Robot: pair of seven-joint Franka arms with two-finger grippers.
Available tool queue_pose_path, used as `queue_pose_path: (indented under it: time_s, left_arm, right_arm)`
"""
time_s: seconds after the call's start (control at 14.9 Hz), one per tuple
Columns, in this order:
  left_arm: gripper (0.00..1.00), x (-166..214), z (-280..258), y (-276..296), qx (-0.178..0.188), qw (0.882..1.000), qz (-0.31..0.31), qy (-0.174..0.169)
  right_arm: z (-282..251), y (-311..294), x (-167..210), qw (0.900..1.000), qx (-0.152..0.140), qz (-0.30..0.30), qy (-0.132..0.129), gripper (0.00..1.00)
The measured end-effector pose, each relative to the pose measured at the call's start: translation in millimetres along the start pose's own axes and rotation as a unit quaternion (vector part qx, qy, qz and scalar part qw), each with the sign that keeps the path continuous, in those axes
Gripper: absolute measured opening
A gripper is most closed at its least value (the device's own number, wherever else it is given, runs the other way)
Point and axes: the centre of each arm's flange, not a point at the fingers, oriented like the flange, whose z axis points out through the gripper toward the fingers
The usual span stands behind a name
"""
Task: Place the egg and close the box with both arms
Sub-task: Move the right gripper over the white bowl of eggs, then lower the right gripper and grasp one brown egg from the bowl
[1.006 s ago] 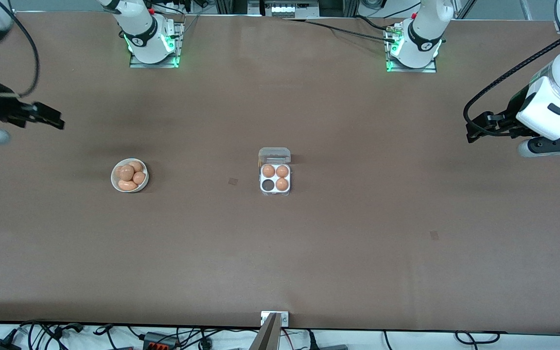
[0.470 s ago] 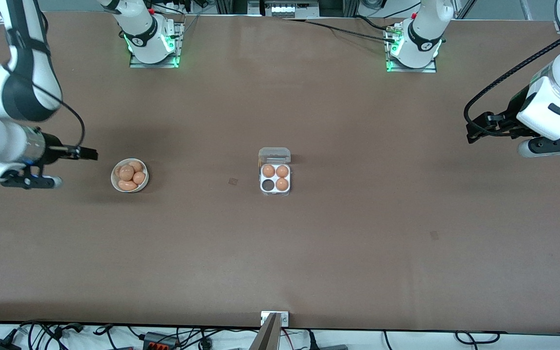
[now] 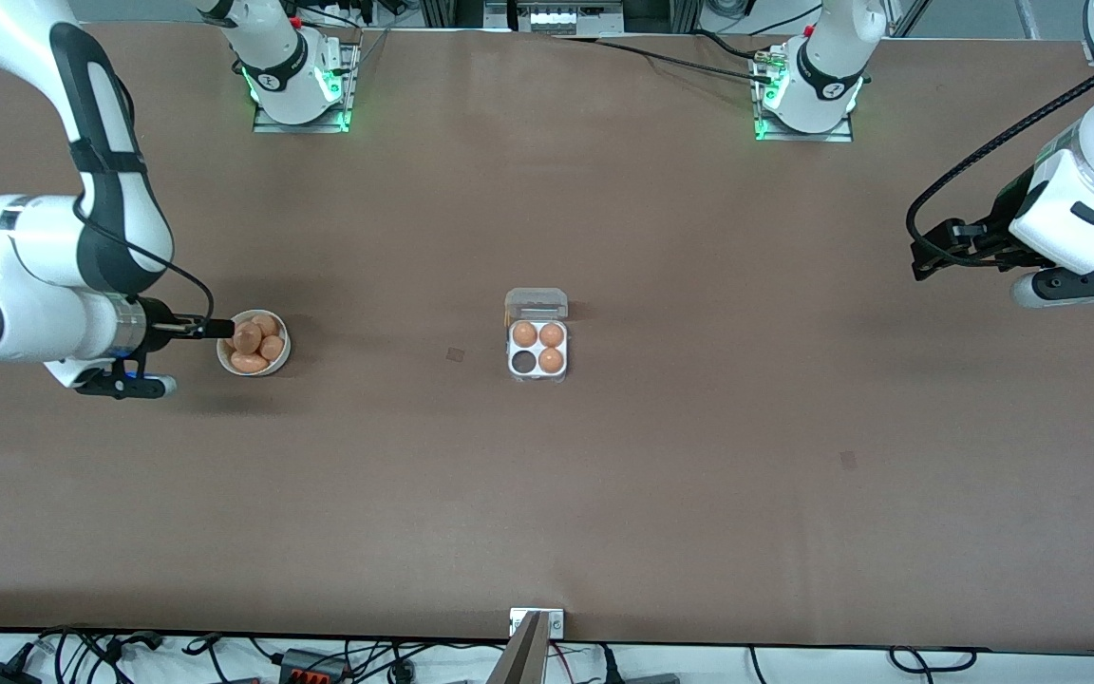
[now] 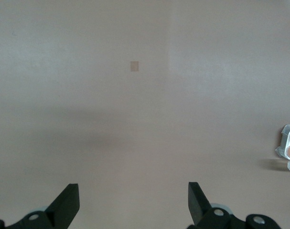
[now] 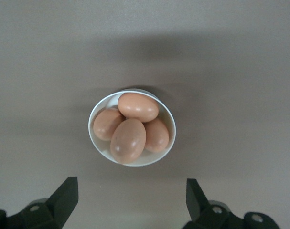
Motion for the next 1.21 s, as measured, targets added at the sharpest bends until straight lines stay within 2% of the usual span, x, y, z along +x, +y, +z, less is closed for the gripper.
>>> queue_pose_path:
  time_s: [0.47, 0.67, 0.94, 1.01, 1.14, 1.21]
  left_arm:
    - [1.00, 0.1, 0.0, 0.0, 0.000, 1.000, 0.000, 0.000]
    - [1.00, 0.1, -0.1, 0.0, 0.000, 1.000, 0.000, 0.000]
    - [1.00, 0.1, -0.1, -0.1, 0.000, 1.000, 0.000, 0.000]
    - [1.00, 0.1, -0.1, -0.1, 0.000, 1.000, 0.000, 0.000]
    - [1.00, 0.1, -0.1, -0.1, 0.000, 1.000, 0.000, 0.000]
    - [1.00, 0.1, -0.1, -0.1, 0.000, 1.000, 0.000, 0.000]
  right_arm:
    - [57.9, -2.3, 20.7, 0.999, 0.037, 0.021, -0.025, 1.00]
    - [69.1, -2.6, 23.0, 0.998, 0.042, 0.024, -0.033, 1.00]
    - [72.1, -2.8, 22.2, 0.998, 0.043, 0.024, -0.041, 0.88]
    - [71.7, -2.9, 22.0, 0.998, 0.043, 0.024, -0.043, 0.88]
    - [70.7, -3.1, 22.0, 0.998, 0.043, 0.024, -0.044, 0.70]
    - [70.5, -3.1, 22.0, 0.998, 0.043, 0.024, -0.044, 0.70]
